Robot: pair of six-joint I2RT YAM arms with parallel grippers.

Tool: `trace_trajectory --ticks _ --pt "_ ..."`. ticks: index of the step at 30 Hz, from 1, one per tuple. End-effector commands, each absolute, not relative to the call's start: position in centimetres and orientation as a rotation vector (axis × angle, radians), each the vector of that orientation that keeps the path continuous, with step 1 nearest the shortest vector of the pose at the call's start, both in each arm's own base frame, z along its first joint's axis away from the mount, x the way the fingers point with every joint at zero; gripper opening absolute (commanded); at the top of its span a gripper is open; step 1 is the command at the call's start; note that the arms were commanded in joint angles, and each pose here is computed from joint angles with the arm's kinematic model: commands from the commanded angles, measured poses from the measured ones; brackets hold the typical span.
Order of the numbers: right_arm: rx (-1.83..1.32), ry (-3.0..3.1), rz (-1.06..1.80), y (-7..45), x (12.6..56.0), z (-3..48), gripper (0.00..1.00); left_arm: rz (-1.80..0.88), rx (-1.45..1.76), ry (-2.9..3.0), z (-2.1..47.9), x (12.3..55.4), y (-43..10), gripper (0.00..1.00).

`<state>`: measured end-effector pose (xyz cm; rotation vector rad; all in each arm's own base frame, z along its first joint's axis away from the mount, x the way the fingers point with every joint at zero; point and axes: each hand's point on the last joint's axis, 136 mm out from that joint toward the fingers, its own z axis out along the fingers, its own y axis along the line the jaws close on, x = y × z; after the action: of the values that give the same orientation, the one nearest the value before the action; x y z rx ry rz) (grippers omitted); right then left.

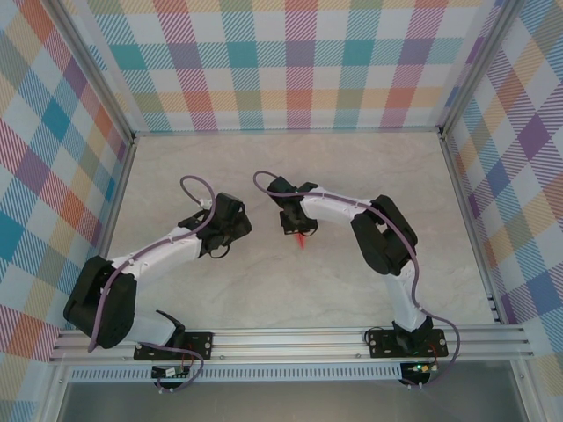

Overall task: Fold a paper plane with a square sheet of paper (pick it up from the middle)
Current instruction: Move the paper plane to the center of the table, then reset both arms

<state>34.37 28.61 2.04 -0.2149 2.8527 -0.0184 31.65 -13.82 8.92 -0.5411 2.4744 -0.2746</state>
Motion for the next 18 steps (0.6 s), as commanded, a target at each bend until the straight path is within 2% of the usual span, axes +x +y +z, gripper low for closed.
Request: trace_trajectory --ticks 1,10,14,18 --pt "-0.222 2.869 -0.018 28.6 34.4 2.8 0.17 -0.230 -0.576 2.461 9.1 31.2 -12.3 0.70" --pt "-0.191 2.628 0.118 27.7 35.2 14.7 0.50 -0.197 -0.568 2.399 12.5 31.0 -10.8 0.71" --pt "-0.110 2.517 0.106 24.4 35.5 18.6 0.60 -0.149 -0.563 2.337 15.3 30.7 -9.0 0.75" --pt "0.013 2.368 0.005 19.0 36.0 21.6 0.77 -0.089 -0.565 2.278 17.5 30.7 -6.7 0.79"
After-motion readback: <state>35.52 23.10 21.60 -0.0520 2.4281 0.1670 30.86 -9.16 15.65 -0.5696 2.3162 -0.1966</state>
